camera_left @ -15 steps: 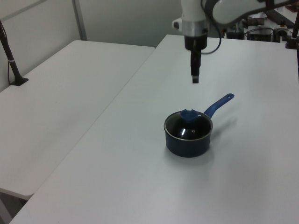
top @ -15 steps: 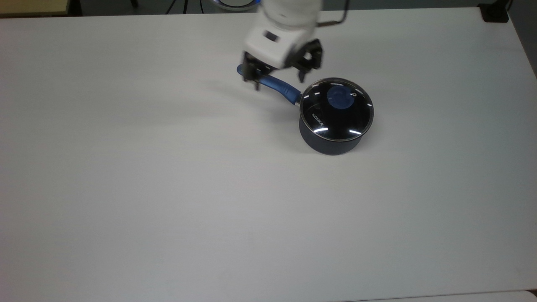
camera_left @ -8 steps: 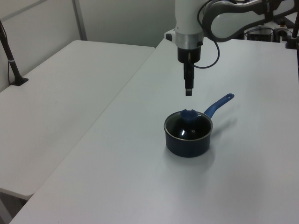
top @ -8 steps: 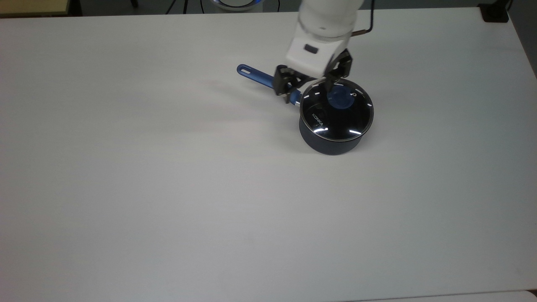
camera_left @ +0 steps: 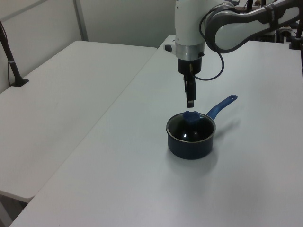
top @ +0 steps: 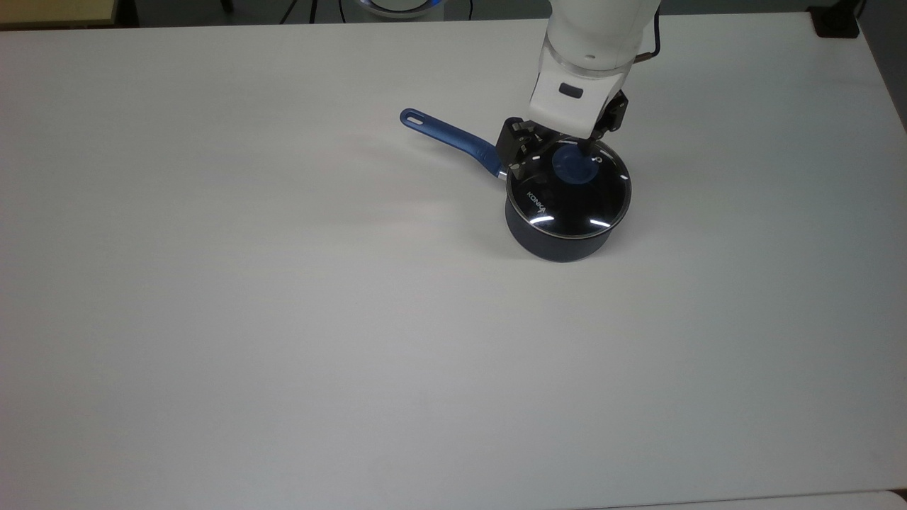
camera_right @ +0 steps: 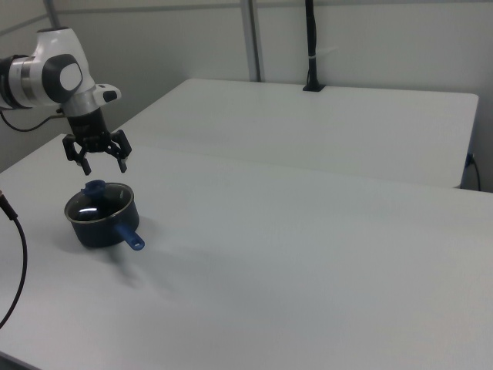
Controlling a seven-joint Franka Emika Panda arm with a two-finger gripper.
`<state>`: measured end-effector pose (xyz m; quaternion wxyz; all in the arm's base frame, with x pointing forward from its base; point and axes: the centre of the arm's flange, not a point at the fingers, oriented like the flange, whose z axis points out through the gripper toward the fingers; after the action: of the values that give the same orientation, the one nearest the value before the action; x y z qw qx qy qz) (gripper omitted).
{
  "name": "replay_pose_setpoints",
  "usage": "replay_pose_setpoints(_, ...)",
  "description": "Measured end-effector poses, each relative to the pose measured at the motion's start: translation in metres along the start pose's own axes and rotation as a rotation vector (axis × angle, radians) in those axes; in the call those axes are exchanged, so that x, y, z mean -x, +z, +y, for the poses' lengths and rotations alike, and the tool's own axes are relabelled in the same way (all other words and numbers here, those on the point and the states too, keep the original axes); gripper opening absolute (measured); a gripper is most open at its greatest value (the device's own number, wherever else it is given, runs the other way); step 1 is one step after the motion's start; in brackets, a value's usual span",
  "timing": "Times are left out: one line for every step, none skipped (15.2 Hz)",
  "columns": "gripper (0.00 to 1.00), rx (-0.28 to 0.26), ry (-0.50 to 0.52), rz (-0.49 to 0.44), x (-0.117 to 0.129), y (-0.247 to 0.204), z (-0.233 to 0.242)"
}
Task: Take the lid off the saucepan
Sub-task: 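Close the gripper on the blue knob of the glass lid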
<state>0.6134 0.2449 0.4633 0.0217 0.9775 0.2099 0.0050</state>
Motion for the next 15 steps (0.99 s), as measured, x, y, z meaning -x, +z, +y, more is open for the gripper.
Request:
replay_pose_setpoints(1.00, -0.002, -0.002, 0.002, 0.000, -0.001, -0.002)
replay_pose_setpoints(1.00, -0.004, 0.000, 0.004, -0.001, -0.002, -0.003)
replay_pose_setpoints(1.00, -0.007, 0.022, 0.007, -0.001, -0.003, -0.005)
replay_pose_setpoints(1.00, -0.007, 0.055, 0.026, -0.003, -0.004, -0.006)
replay_pose_setpoints(1.00, -0.008, 0.064, 0.038, -0.005, -0.005, -0.007)
replay_pose_setpoints(1.00, -0.011, 0.064, 0.044, -0.005, -0.006, -0.012)
replay_pose_setpoints(1.00, -0.014, 0.059, 0.046, -0.006, -0.006, -0.017)
replay_pose_setpoints(1.00, -0.016, 0.054, 0.046, -0.006, -0.006, -0.021)
replay_pose_setpoints(1.00, -0.018, 0.050, 0.046, -0.006, -0.006, -0.024)
replay_pose_setpoints(1.00, -0.019, 0.045, 0.046, -0.006, -0.005, -0.026)
replay_pose_setpoints(0.99, -0.019, 0.029, 0.045, -0.006, -0.005, -0.027)
replay_pose_setpoints(0.99, -0.018, -0.011, 0.042, -0.006, -0.003, -0.029)
replay_pose_setpoints(0.96, -0.018, -0.036, 0.038, -0.007, 0.000, -0.030)
replay_pose_setpoints(0.96, -0.018, -0.053, 0.033, -0.007, 0.003, -0.031)
replay_pose_setpoints(0.95, -0.018, -0.065, 0.026, -0.008, 0.008, -0.032)
